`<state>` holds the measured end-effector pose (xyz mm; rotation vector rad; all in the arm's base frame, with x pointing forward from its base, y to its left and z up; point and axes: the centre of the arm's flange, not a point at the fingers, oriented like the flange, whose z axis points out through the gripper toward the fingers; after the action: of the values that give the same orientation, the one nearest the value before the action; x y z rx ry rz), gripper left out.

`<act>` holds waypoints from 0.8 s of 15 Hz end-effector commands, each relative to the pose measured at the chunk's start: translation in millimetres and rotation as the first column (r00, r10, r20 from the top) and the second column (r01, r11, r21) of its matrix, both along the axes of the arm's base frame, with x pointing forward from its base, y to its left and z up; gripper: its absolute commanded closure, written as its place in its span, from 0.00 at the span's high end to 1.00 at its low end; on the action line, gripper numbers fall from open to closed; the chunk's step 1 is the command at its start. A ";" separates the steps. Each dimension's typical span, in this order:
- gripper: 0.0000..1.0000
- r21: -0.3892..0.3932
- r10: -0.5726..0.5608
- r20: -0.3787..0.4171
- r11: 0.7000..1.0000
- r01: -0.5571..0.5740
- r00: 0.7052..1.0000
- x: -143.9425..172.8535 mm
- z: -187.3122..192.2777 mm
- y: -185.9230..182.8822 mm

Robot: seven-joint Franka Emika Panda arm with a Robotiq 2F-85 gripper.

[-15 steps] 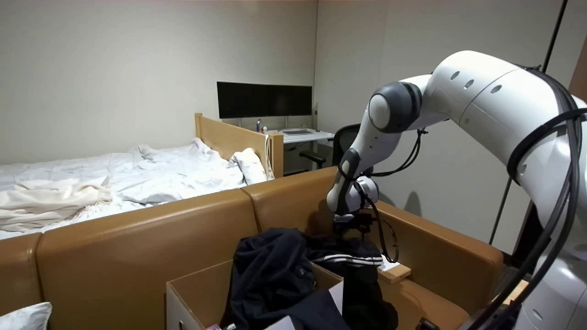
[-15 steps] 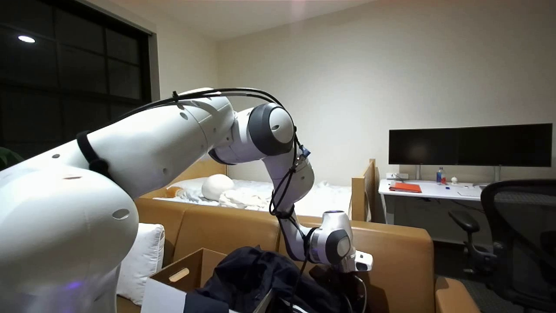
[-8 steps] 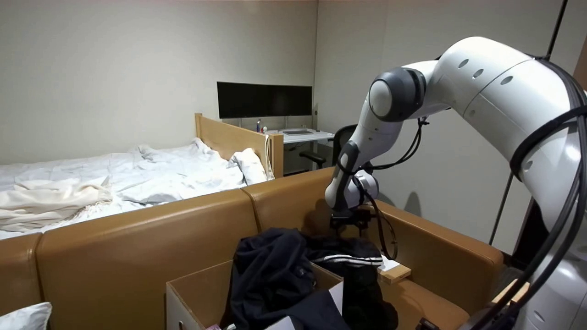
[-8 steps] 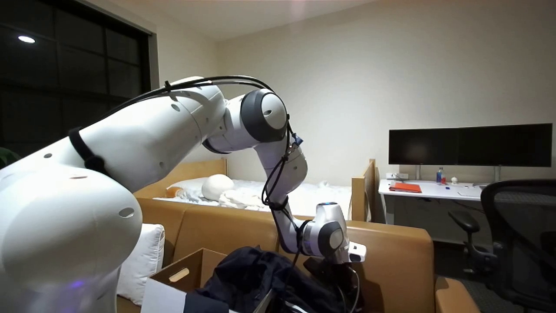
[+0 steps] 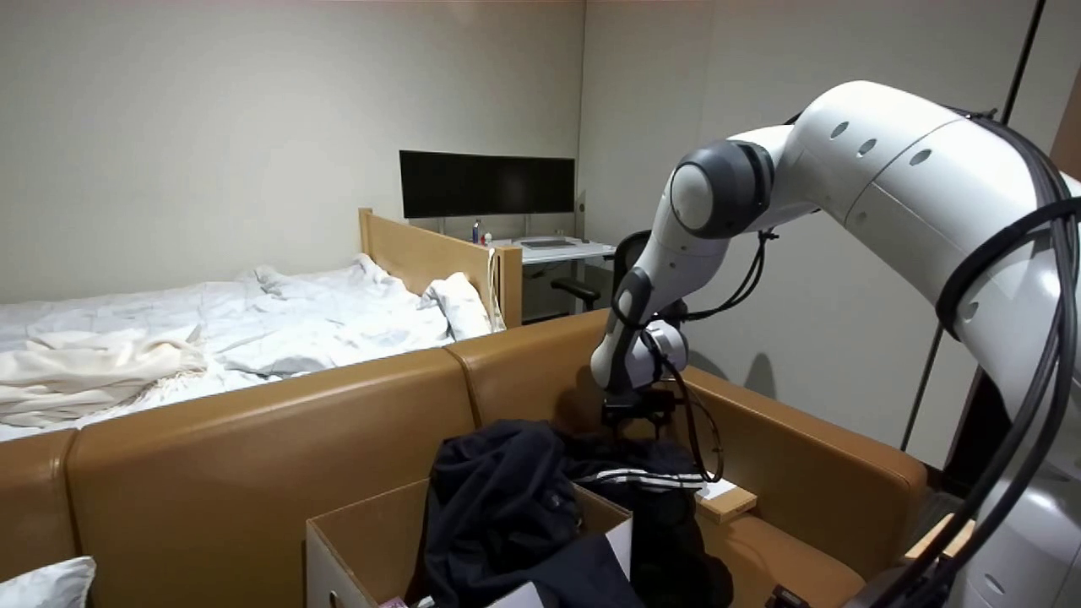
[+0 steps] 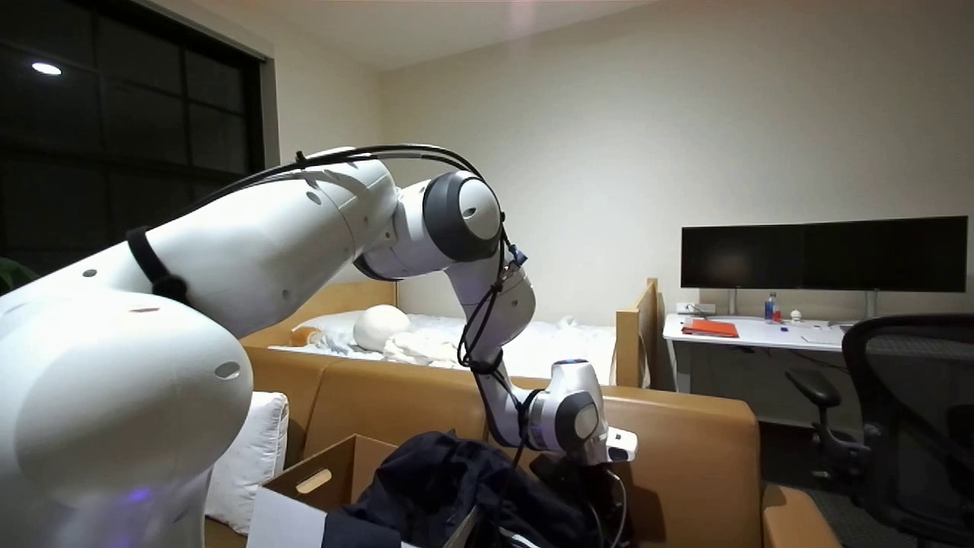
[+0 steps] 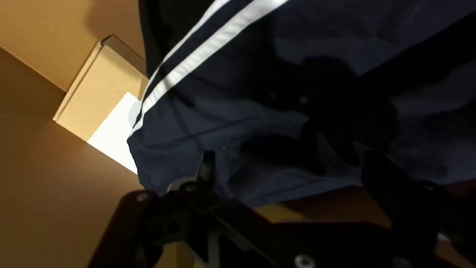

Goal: Pick up the black cloth from the sofa and put it in the box

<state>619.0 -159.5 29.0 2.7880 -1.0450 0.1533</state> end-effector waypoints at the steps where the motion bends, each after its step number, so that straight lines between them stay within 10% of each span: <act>1: 1.00 0.004 -0.004 0.000 1.000 0.004 1.000 6.3 1.5 -6.3; 12: 1.00 0.027 -0.068 -0.079 0.997 0.071 0.995 26.8 -22.9 -25.5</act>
<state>632.8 -176.7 21.8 2.7591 -1.1175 0.0982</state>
